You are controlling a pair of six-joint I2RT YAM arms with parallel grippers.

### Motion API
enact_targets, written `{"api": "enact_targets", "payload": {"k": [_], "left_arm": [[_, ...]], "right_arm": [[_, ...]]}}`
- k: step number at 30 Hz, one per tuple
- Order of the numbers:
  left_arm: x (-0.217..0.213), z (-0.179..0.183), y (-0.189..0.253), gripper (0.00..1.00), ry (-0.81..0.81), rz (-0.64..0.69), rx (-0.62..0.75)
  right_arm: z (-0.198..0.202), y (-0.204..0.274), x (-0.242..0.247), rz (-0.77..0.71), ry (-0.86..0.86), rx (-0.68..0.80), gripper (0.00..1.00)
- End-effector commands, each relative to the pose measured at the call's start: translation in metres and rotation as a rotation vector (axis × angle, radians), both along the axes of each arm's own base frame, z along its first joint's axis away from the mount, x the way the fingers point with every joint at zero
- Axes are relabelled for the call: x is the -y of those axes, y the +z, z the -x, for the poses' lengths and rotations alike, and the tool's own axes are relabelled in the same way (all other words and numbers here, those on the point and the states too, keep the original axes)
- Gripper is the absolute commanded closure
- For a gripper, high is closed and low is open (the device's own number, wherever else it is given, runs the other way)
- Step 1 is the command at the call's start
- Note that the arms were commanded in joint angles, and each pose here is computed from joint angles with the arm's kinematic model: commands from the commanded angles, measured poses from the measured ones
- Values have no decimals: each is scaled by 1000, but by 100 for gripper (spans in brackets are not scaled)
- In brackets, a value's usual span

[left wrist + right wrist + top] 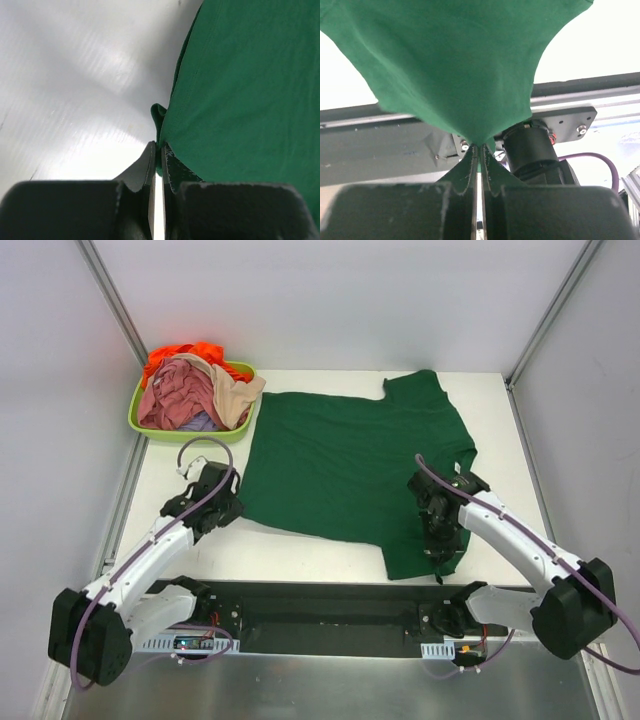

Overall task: Fold and stack the t-shirts
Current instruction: Grap the side of the flattened tshirt closest away from the robot with both arms

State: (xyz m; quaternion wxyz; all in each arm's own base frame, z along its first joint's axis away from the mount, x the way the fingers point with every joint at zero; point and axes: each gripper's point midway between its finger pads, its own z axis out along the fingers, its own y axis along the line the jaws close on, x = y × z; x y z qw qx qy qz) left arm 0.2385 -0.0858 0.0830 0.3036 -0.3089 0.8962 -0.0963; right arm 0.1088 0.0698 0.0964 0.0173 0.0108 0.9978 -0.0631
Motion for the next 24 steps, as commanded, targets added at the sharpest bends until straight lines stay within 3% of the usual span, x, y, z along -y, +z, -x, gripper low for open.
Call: {"api": "enact_targets", "payload": {"k": [1,6,16,21,24], "left_arm": [[-20,34,-17,100,56,-39,-96],[-13,60,-36,100,44,15,-190],[-11,103,-42,100,40,111,-236],[-14,97,-35,100,44,87,-213],[-17,85,-26,100,59,52,-204]], "right_arm": [[35,24,9,-18,48,-108,99],[61,30,-2,-130,38,-174,99],[90,37,6,-109,57,-208,99],[74,39,11,-59,69,-141,99],[44,49,21,37,56,0,99]]}}
